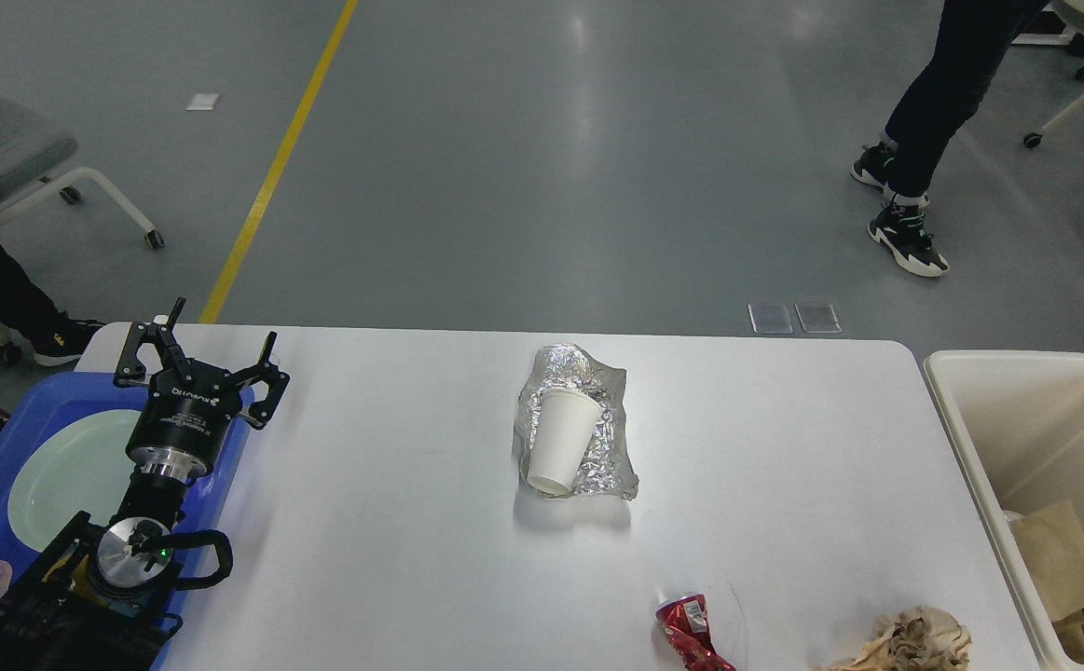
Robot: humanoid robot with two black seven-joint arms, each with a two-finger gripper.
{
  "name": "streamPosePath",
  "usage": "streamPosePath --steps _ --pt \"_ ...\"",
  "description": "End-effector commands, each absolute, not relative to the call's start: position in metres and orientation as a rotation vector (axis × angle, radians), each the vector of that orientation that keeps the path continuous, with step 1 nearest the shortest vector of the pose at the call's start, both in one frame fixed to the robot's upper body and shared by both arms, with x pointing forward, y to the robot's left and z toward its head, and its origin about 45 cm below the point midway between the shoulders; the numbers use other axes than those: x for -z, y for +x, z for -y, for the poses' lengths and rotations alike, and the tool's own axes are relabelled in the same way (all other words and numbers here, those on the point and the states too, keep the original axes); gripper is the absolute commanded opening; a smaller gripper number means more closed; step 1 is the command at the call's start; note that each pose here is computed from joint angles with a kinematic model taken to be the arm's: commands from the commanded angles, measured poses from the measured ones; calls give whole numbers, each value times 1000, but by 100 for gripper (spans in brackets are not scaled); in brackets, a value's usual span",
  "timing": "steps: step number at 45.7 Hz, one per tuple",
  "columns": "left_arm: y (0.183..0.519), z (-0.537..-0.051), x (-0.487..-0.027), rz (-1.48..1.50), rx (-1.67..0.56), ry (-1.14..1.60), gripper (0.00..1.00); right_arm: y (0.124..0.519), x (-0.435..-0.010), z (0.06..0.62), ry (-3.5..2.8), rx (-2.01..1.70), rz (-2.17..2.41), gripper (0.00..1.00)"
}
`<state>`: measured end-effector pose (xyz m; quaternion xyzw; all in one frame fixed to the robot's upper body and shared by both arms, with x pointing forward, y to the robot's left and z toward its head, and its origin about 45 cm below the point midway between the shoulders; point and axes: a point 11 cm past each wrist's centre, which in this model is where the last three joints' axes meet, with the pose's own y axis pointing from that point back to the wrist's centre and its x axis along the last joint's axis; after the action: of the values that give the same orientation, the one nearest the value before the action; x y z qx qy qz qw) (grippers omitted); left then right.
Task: Tidy desktop
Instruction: 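Release the white paper cup inside the bin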
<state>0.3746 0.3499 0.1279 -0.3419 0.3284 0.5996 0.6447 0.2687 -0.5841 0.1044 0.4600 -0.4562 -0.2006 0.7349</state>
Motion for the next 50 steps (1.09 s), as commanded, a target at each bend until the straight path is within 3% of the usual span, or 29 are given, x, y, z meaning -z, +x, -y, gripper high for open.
streamPosePath --steps 1,8,19,23,25,26,50 --pt "375 -350 -128 -747 -1365 -777 99 257 -56 570 961 351 999 0" --pt "375 -350 -128 -748 -1365 -779 99 239 -25 555 903 266 1024 0" --pt "375 -350 -128 -747 -1365 -777 99 233 -24 559 873 245 1039 2" --pt "375 -349 -128 -749 -1364 -778 99 237 -29 562 842 205 1083 78" --pt "375 -350 -128 -748 -1365 -779 99 239 -30 562 831 188 1099 96" --pt "375 -350 -128 -748 -1365 -779 99 239 -29 562 830 185 1102 100" --pt "375 -350 -129 -747 -1364 -780 99 257 -54 576 843 205 1138 100"
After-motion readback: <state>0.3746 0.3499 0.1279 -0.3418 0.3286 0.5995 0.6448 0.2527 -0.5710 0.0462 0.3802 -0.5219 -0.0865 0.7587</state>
